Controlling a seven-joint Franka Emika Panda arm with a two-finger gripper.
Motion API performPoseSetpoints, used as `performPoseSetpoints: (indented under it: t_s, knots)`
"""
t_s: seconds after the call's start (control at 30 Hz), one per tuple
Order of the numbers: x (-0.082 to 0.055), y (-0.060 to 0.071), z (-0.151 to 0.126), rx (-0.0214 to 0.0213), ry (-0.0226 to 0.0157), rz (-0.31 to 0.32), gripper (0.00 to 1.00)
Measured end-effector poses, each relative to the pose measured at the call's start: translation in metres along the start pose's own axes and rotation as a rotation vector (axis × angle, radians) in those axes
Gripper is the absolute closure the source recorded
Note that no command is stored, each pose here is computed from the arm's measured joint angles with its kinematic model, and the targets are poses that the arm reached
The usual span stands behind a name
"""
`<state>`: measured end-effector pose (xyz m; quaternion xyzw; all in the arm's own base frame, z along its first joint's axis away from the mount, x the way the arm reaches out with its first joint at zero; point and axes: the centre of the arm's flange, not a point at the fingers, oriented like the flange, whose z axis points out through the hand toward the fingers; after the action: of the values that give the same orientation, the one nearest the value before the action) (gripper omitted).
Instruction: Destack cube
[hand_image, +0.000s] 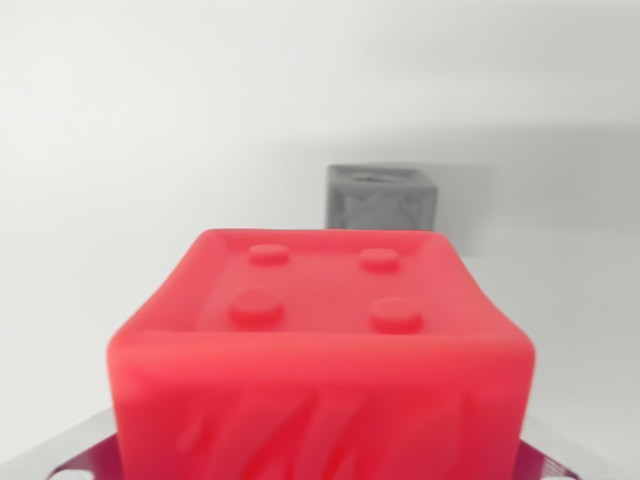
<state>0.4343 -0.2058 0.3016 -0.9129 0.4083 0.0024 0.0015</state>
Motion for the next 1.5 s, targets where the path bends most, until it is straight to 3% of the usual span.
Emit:
performPoseSetpoints:
  t_s: [0.7,1.5]
  knots:
    - [-0.021,-0.031,0.007,-0.0009,-0.0007,-0.046,1.0]
    - [-0.047,-0.069,0.014,-0.001,0.0021,-0.105,1.0]
